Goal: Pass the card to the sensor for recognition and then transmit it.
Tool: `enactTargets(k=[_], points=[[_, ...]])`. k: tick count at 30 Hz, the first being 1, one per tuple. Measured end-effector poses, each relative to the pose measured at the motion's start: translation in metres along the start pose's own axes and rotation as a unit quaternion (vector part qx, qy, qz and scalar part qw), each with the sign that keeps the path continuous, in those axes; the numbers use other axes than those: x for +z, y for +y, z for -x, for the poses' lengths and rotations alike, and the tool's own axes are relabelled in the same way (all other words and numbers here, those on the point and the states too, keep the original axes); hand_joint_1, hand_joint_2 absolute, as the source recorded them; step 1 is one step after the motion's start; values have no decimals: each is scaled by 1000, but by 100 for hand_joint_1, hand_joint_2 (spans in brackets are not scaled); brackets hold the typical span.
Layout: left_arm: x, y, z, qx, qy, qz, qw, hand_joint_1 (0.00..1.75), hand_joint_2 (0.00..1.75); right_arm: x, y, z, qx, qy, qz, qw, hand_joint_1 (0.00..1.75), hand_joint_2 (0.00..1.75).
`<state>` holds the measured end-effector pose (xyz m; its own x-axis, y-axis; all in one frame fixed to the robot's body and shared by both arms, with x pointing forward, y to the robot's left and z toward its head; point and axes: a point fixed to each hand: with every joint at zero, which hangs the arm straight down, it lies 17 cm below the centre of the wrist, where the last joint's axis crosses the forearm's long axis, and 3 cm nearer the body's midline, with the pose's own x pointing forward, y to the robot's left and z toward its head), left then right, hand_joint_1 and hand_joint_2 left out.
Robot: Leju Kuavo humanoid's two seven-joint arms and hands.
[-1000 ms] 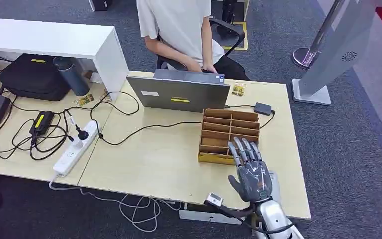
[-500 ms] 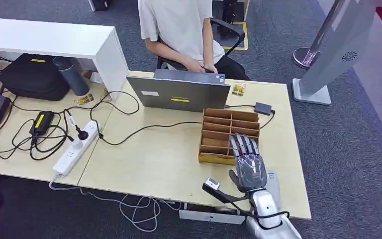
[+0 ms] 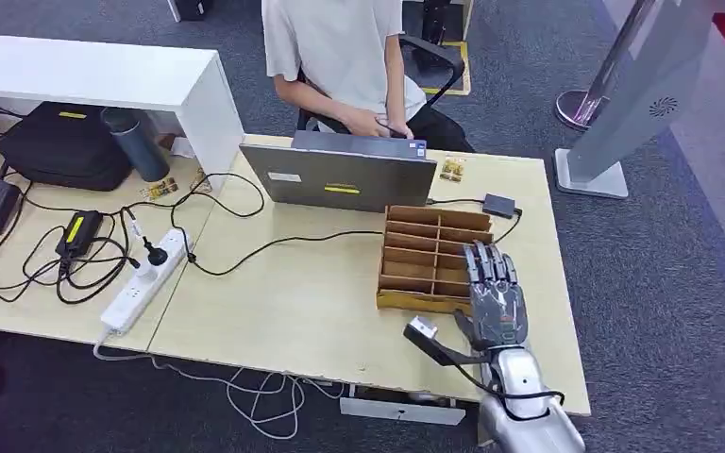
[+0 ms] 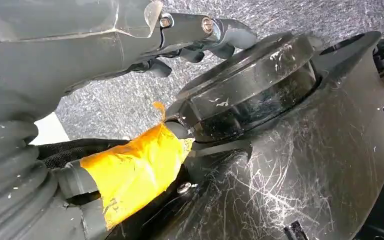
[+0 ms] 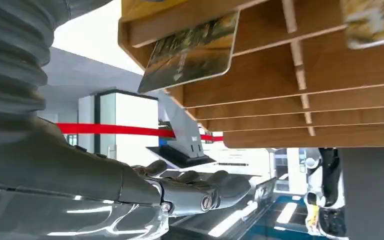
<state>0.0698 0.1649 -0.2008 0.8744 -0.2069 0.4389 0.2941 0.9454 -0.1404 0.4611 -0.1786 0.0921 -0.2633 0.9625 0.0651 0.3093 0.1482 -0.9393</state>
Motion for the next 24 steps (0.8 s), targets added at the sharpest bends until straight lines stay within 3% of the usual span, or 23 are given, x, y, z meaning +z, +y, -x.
enactTargets(k=[24], points=[[0, 1, 1, 7, 3, -2, 1000, 0, 175, 1, 3, -5, -5, -7, -4, 1000, 0, 175]])
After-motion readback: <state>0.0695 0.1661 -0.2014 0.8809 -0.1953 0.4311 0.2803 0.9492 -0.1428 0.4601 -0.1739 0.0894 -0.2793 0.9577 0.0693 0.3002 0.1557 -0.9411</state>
